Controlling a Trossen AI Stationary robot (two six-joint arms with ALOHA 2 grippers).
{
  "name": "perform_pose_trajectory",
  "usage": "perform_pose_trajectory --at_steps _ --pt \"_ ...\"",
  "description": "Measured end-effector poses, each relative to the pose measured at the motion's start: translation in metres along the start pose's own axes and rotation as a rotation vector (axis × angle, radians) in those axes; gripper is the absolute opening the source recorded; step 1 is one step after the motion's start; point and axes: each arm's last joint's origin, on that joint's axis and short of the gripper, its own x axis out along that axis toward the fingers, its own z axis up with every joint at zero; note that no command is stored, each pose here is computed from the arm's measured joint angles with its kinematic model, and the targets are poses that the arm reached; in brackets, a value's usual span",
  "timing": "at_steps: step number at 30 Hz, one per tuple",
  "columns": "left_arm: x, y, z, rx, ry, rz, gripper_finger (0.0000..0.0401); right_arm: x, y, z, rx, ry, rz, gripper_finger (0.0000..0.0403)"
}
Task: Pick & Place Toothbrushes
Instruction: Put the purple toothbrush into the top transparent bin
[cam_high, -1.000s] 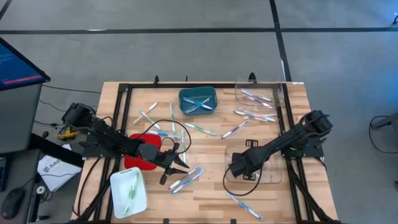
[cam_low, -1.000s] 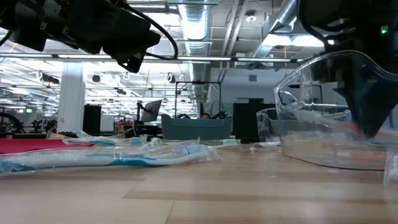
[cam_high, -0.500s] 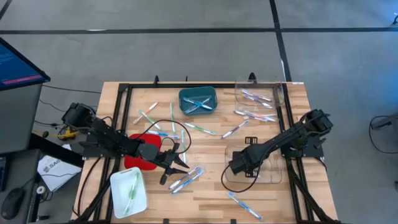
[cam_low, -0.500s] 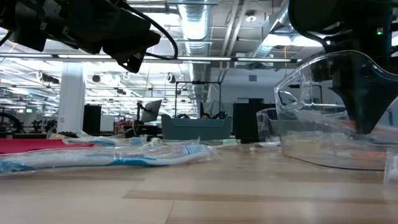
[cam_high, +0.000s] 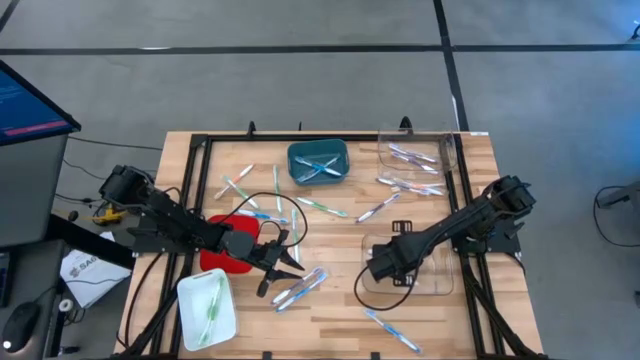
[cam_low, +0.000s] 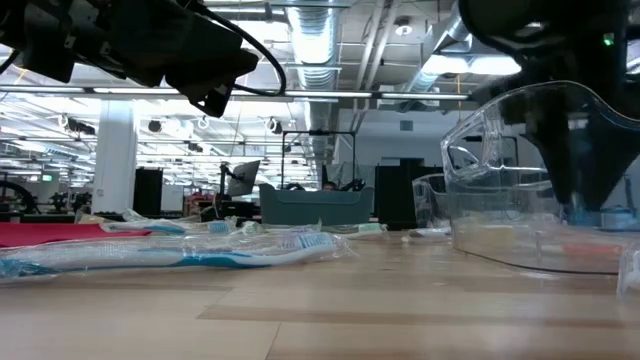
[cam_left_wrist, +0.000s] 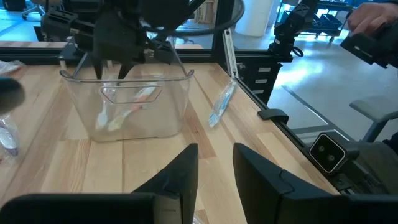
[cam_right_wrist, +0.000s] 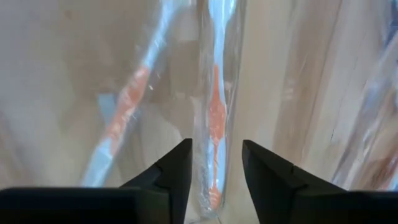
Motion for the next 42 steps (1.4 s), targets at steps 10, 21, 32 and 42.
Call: perform_pose_trajectory --at_steps 10,21,32,42 --pt "0.000 0.000 0.000 -0.001 0.000 0.000 0.0094 -0.041 -0.003 0.016 -0.011 -0.095 -0.023 0.0147" --pt "0.000 0.000 0.000 0.000 0.000 -0.003 0.0094 -0.102 -0.014 0.027 -0.004 -0.233 -0.083 0.0138" --pt "0.000 0.005 0.001 0.002 -0.002 0.018 0.0094 -0.138 -0.013 0.034 -0.015 -0.397 -0.044 0.0137" --pt "0.001 0.018 0.002 0.040 -0.005 0.066 0.0094 -0.151 -0.012 0.042 0.117 -0.647 -0.258 0.0143"
